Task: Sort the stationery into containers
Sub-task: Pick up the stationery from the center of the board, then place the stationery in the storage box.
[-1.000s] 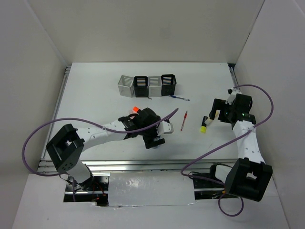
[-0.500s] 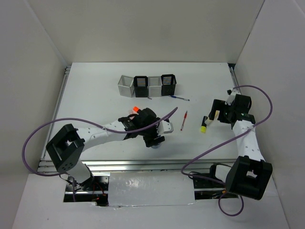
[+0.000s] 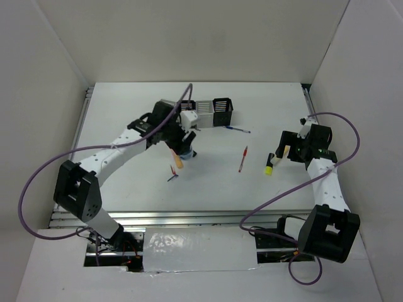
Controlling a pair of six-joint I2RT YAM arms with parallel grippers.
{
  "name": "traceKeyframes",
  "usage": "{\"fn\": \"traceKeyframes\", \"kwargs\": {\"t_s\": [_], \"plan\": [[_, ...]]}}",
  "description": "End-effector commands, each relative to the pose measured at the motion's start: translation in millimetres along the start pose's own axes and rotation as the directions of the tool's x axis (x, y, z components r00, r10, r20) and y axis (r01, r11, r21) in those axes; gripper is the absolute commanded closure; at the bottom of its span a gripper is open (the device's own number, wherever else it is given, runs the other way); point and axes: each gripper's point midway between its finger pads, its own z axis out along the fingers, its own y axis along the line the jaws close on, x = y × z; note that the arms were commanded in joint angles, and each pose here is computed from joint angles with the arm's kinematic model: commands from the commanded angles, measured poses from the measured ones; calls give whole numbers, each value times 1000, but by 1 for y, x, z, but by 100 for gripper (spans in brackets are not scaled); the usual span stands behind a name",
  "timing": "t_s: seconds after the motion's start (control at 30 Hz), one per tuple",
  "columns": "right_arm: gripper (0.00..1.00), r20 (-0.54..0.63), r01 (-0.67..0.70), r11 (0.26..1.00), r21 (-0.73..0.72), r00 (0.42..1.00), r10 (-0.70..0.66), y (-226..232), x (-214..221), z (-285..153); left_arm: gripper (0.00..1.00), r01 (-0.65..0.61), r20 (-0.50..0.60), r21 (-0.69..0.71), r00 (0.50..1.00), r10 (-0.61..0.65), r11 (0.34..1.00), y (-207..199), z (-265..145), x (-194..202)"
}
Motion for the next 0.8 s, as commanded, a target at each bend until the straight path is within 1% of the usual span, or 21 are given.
{"fn": "traceKeyframes", "kwargs": {"t_s": [0.0,0.03,0.07,0.1,0.17,0.3,0.37,0.43,0.57,0.67,0.77], "plan": [[0,30,9,1000,-8,1000,-9,1,-6,6,100,60,125,-148,991,-42,987,38,-53,-46],[0,24,8,1000,-10,1000,-7,1,-6,7,100,89,142,-182,988,-63,979,50,-60,-51],[0,23,6,1000,-10,1000,-6,1,-6,7,100,122,155,-242,984,-85,963,71,-71,-52],[0,20,5,1000,-10,1000,-5,1,-5,8,100,137,183,-274,979,-88,952,84,-80,-62],[0,20,3,1000,-8,1000,-3,0,-5,9,100,193,213,-372,970,-119,908,116,-96,-66],[0,20,3,1000,-4,1000,-3,0,-5,9,100,298,322,-473,934,-152,829,166,-119,-82],[0,18,3,1000,-1,1000,-3,-1,-4,9,100,331,356,-486,920,-163,809,181,-122,-85],[0,17,3,1000,1,1000,-3,-1,-3,9,100,339,367,-495,916,-161,800,192,-119,-89],[0,15,1,1000,2,1000,-1,-1,-3,9,100,337,382,-500,912,-147,798,205,-113,-101],[0,11,0,1000,2,1000,0,-2,-2,10,100,341,379,-496,913,-154,798,211,-99,-101],[0,6,-2,1000,4,1000,2,-2,-1,11,100,333,390,-498,911,-136,801,215,-96,-108]]}}
